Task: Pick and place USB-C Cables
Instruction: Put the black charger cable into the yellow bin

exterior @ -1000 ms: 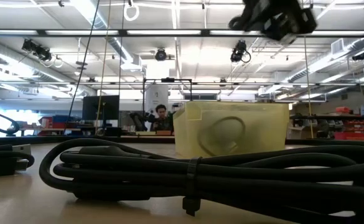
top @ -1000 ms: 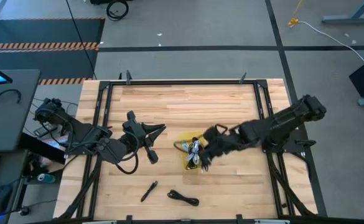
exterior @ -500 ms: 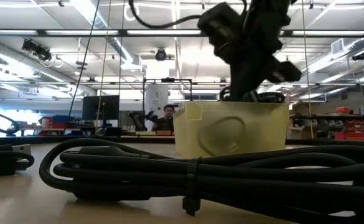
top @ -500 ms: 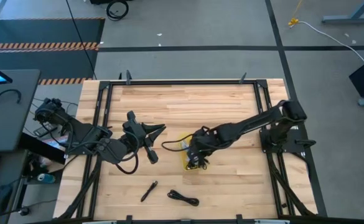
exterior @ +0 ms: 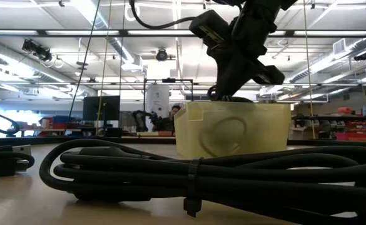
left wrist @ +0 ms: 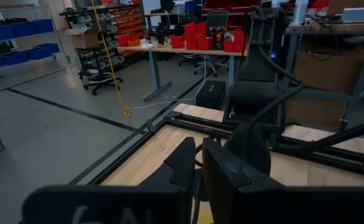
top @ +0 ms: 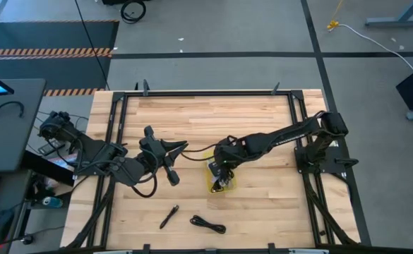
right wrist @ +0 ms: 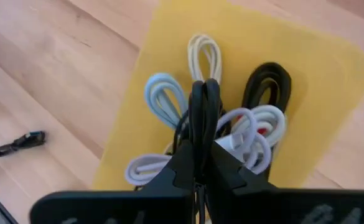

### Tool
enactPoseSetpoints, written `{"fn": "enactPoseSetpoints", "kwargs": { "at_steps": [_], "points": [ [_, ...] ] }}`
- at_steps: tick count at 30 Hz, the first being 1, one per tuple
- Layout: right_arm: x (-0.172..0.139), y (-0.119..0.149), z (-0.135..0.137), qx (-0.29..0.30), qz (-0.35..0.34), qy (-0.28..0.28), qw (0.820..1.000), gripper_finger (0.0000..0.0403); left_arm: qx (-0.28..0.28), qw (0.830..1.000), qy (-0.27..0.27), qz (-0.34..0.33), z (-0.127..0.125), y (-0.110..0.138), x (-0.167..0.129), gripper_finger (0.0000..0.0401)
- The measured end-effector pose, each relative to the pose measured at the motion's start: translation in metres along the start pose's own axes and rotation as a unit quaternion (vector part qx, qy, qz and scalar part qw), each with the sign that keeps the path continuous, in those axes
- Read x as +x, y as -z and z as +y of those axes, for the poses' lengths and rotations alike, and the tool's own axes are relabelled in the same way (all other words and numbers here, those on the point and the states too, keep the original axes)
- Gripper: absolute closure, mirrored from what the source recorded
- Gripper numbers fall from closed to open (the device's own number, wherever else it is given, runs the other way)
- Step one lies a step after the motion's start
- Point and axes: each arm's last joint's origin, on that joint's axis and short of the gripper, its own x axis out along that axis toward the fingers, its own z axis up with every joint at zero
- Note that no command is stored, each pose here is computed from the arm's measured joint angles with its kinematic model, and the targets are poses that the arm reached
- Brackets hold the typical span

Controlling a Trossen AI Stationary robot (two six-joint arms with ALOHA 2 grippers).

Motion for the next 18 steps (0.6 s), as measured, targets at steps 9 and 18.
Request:
{"fn": "enactPoseSetpoints", "kwargs": {
  "at_steps": [9,18],
  "points": [
    [-0.0010,0.0089,-0.0054,0.001,0.018,0.038,0.999,0.0384,0.003,1.000,0.000,0.001,0.0002,0.0005,0.0001,0.0362],
    [-0.0010,0.0082,-0.0049,-0.021,0.010,0.038,0.999,0.0372,0.003,1.000,0.000,0.001,0.0002,0.0004,0.0001,0.0362]
  ]
}}
